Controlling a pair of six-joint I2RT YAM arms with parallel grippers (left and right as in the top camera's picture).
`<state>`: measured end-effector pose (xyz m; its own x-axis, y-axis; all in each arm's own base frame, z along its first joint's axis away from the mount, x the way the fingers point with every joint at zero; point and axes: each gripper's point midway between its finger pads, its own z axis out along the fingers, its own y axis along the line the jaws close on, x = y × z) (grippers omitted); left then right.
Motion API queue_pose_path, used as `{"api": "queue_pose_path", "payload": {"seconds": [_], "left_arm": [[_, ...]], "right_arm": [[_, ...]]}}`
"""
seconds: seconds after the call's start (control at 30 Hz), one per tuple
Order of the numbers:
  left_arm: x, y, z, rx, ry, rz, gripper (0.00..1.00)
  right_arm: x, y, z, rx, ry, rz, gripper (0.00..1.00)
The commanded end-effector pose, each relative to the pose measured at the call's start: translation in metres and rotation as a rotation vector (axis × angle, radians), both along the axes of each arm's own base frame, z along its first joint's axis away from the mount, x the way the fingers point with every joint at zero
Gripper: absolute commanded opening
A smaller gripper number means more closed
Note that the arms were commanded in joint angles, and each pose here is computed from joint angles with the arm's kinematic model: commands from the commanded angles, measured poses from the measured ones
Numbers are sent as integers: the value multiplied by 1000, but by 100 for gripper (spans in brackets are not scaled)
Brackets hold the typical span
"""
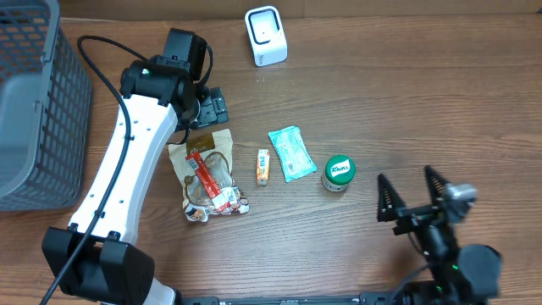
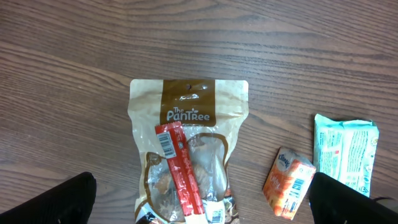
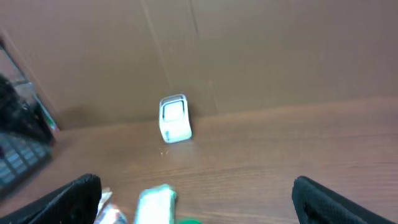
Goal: Scan the item barcode
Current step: 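Reach the right gripper to the green-lidded jar and lower onto it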
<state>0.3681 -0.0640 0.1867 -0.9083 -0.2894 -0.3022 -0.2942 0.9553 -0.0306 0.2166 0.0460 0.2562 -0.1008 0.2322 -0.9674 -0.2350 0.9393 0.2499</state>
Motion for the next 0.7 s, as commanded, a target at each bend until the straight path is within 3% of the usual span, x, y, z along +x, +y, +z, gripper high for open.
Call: {"api": "queue_pose_path", "payload": {"seconds": [0.0, 0.17, 0.37, 0.67], "left_arm": [[2, 3, 12, 13, -35, -8, 100], [2, 3, 12, 13, -34, -8, 100], [2, 3, 12, 13, -34, -8, 100], [2, 3, 12, 13, -35, -8, 100]], "right_arm": [[-9, -4, 64, 4, -16, -22, 100], [-1, -4, 109, -39, 231, -18, 100], [24, -2, 104, -60, 625, -9, 100], [64, 64, 65, 157, 985, 349, 100]]}}
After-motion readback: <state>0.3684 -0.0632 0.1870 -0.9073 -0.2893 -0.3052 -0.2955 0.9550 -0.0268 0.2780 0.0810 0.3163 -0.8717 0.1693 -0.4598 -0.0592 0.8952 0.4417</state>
